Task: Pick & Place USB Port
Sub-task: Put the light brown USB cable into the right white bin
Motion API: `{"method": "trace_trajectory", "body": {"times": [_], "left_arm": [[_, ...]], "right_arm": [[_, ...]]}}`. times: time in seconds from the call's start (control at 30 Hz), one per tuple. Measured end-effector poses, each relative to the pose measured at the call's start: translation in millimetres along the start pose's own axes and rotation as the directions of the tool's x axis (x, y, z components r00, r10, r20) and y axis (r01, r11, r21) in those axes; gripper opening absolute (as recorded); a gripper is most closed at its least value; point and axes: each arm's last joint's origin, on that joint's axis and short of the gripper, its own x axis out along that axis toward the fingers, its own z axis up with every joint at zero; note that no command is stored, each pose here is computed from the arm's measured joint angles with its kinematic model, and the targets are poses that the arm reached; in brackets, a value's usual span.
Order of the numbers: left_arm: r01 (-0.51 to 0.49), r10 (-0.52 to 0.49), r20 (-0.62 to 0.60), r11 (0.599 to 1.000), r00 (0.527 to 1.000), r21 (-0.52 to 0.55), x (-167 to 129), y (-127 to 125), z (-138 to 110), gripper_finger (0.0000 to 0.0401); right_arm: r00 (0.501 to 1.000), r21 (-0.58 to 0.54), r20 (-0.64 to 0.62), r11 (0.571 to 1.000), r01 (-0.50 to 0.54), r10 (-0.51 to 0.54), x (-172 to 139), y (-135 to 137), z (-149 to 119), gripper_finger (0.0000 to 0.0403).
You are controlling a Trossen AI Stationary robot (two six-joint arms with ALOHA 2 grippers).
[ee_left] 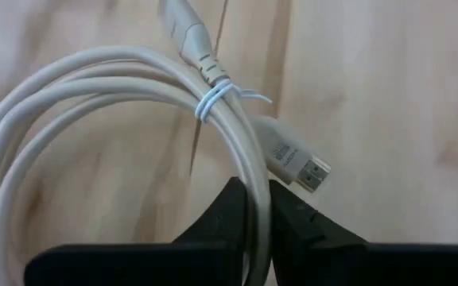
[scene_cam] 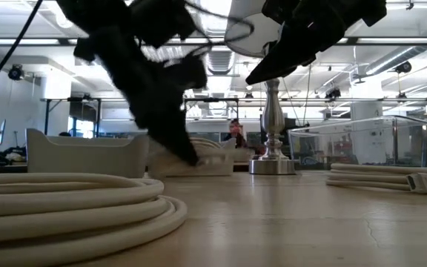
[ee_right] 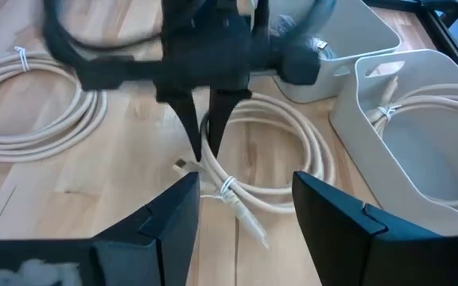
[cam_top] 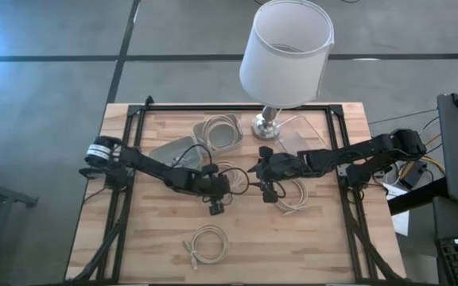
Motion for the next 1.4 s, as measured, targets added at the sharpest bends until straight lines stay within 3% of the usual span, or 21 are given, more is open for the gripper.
{"method": "trace_trajectory", "body": {"times": [0.23, 0.33, 0.47, 0.6, 0.8, 1.03, 1.2, 1.4], "left_arm": [[0.003, -0.014, 0.127, 0.996, 0.992, 0.089, -36.8, 1.4, 31.6, 0.0039], [-0.117, 0.101, 0.11, 0.981, 0.989, 0.154, -56.3, 8.2, 34.6, 0.0039], [-0.284, 0.271, 0.084, 0.93, 0.959, 0.236, -75.9, 22.1, 34.1, 0.0036], [-0.363, 0.344, 0.115, 0.888, 0.932, 0.284, -86.1, 40.2, 40.8, 0.0036], [-0.421, 0.429, 0.057, 0.839, 0.901, 0.346, -75.2, 77.9, 43.2, 0.0036], [-0.388, 0.467, -0.055, 0.79, 0.883, 0.474, -46.9, 115.4, 36.3, 0.0036], [-0.324, 0.466, -0.125, 0.76, 0.876, 0.563, -28.4, 129.5, 28.5, 0.0036], [-0.345, 0.513, -0.139, 0.73, 0.847, 0.59, -23.0, 138.2, 29.7, 0.0037]], "right_arm": [[1.0, -0.002, -0.021, 1.0, 0.0, 0.0, 0.0, 0.1, -2.2, 0.0196], [0.999, -0.001, -0.037, 1.0, 0.0, 0.0, 0.1, 0.0, -4.0, 0.0196], [0.999, -0.001, -0.036, 1.0, 0.0, 0.0, 0.1, -0.1, -3.9, 0.0195], [0.999, 0.002, -0.033, 1.0, 0.0, 0.0, 0.1, -0.1, -3.7, 0.0194], [1.0, 0.049, -0.029, 0.999, 0.002, 0.0, 0.1, 0.0, -3.3, 0.0194], [1.0, 0.049, -0.027, 0.999, 0.002, 0.0, 0.2, 0.0, -3.3, 0.0194], [1.0, 0.049, -0.03, 0.999, 0.002, 0.0, 0.3, 0.0, -4.0, 0.0194], [1.0, 0.048, -0.03, 0.999, 0.001, 0.0, 0.3, 0.2, -4.1, 0.0194]]}}
